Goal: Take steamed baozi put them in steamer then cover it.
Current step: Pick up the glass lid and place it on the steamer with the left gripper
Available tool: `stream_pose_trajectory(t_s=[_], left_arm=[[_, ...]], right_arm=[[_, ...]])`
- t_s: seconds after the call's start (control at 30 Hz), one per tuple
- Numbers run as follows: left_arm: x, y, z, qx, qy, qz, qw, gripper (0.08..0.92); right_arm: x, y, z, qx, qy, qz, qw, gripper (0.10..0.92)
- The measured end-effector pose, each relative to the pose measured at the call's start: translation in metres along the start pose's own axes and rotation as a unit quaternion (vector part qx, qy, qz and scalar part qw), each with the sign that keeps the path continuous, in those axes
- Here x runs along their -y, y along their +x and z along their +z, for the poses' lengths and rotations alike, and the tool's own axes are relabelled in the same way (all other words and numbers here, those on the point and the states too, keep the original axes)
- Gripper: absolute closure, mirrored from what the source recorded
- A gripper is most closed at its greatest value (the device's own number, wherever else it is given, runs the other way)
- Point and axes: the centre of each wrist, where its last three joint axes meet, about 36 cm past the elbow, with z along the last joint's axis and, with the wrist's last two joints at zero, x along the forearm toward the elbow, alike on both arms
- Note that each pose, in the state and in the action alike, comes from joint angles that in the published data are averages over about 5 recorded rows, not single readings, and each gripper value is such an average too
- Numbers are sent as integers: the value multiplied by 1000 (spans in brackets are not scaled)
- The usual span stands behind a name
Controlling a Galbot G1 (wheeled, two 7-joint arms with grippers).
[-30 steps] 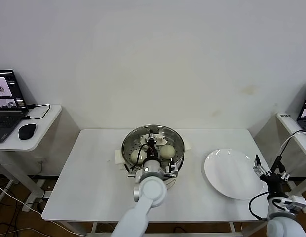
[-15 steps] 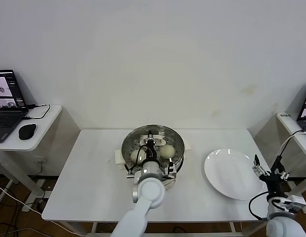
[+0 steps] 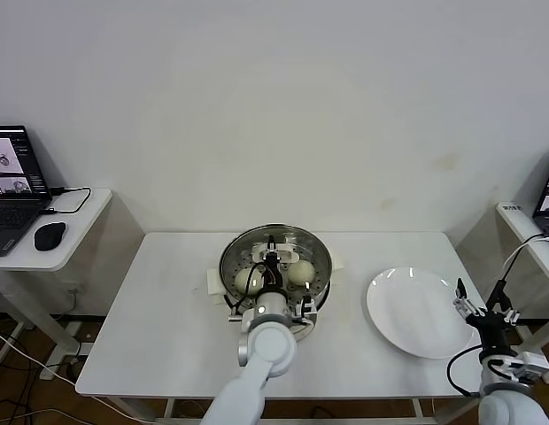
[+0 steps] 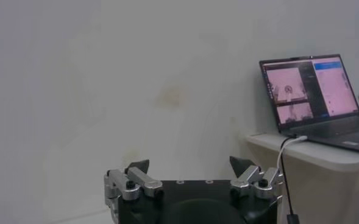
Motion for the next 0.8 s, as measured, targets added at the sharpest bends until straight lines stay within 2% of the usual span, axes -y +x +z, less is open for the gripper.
stream_pose_trajectory(t_s=[0.13, 0.23, 0.8], left_arm=[[1, 1, 1, 2, 0, 0, 1000, 866], [0, 3, 1, 3, 2, 3, 1000, 835], [-22, 21, 7, 16, 16, 5, 1000, 352]], right_arm=[[0, 0, 0, 1, 0, 0, 1000, 199], [1, -1, -1, 2, 1, 0, 1000, 200], [1, -1, -1, 2, 1, 1, 1000, 199]])
